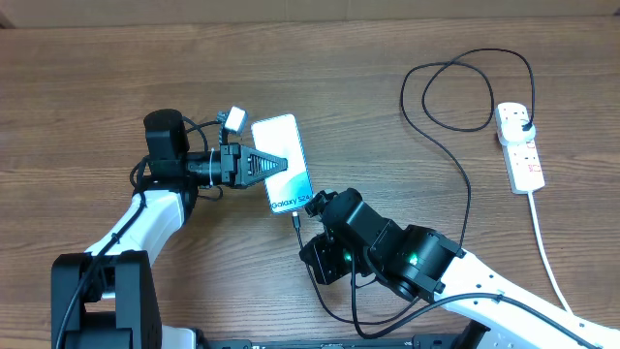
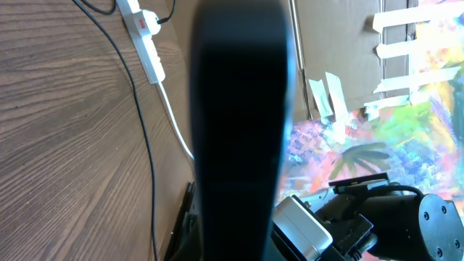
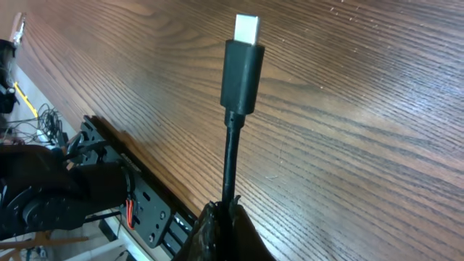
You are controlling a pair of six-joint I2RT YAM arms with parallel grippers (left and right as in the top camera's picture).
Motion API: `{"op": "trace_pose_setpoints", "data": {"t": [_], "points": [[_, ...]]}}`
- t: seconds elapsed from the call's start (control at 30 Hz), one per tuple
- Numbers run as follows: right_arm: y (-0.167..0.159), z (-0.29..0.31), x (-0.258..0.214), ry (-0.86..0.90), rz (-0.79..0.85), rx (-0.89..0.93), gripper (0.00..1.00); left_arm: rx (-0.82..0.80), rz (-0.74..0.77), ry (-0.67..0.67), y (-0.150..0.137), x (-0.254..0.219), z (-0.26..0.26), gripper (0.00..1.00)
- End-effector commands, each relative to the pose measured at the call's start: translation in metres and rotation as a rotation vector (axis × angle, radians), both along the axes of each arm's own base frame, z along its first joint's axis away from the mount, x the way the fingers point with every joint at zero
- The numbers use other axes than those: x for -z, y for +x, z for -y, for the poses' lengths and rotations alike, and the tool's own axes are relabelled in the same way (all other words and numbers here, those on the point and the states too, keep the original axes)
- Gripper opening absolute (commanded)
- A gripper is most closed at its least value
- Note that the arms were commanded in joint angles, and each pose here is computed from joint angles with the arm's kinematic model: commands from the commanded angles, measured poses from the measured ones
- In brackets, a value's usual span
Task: Plug charger to phone and switch on socket
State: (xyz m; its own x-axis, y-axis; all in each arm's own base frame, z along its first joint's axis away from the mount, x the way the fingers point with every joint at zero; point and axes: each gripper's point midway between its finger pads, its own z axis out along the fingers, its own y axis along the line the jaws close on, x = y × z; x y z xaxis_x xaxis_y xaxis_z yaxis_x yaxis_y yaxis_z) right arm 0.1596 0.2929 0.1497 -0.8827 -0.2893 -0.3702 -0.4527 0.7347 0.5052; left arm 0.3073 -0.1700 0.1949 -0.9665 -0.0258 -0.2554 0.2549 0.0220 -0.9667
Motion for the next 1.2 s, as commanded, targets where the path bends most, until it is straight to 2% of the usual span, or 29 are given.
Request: {"op": "trace_pose_setpoints", "data": {"t": [0.0, 0.43, 1.17], "points": [[0.007, 0.001, -0.003, -0.001, 0.027, 0.017, 0.04, 0.042, 0.057, -0.02, -0.005, -0.01, 0.002, 0.04], [0.013, -0.001, -0.006, 0.019, 0.044, 0.027, 0.04, 0.042, 0.058, -0.02, -0.005, -0.01, 0.002, 0.04], [0.001, -0.003, -0.009, 0.038, 0.001, -0.012, 0.04, 0.041, 0.069, -0.02, -0.004, -0.01, 0.002, 0.04]]}}
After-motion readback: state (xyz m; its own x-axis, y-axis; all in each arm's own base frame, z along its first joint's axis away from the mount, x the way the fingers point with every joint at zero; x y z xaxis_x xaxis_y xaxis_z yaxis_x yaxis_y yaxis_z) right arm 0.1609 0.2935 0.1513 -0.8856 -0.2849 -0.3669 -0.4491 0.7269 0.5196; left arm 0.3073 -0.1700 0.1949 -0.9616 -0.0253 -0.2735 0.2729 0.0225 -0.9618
